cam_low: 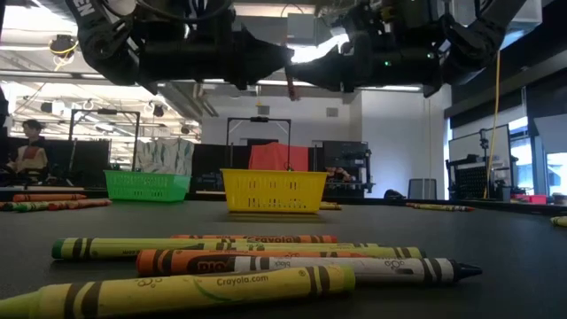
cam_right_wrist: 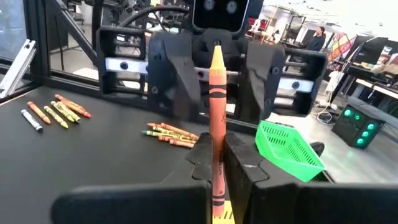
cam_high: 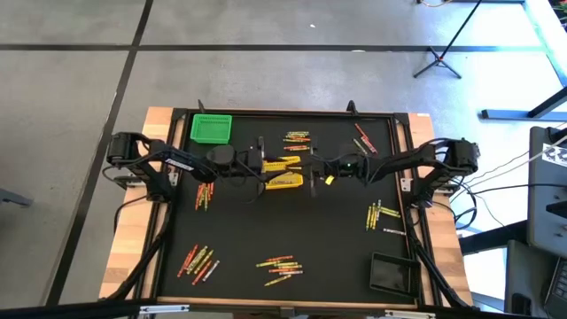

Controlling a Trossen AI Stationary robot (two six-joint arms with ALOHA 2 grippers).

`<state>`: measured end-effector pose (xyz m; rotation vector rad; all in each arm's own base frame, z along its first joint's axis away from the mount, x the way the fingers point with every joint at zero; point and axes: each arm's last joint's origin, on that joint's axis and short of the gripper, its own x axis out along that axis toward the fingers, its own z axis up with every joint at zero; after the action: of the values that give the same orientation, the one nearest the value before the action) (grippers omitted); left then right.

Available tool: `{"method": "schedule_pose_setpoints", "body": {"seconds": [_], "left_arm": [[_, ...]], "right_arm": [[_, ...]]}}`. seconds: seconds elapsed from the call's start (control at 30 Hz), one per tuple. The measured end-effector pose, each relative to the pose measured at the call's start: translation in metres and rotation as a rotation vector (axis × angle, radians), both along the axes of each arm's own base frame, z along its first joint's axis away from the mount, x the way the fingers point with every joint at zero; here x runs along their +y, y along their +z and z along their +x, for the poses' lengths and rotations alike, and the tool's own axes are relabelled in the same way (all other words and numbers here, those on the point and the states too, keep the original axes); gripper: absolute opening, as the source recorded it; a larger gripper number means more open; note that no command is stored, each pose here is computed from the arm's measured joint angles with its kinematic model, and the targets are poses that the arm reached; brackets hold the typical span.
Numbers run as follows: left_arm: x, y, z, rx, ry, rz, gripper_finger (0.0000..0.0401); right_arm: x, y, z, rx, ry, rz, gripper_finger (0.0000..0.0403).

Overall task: Sort crayons
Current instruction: Put the orange crayon into the green bin

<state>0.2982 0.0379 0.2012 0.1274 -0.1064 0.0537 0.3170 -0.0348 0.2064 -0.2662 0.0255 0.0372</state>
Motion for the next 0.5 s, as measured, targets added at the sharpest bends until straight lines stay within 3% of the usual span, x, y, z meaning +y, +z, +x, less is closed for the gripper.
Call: {"method": "schedule_pose_setpoints", "body": {"seconds": [0.2, 0.5], "left_arm": [[-0.0053, 0.0001, 0.0005, 0.001, -0.035, 0.050, 0.0108], [-0.0054, 0.0006, 0.0005, -0.005, -0.032, 0.059, 0.0024]], "right_arm": [[-0.0002, 0.0004, -0.0001, 0.000, -0.006, 0.001, 0.0017], [0.0006, 0.0002, 0.0000, 0.002, 0.004, 0.026, 0.0017]]}}
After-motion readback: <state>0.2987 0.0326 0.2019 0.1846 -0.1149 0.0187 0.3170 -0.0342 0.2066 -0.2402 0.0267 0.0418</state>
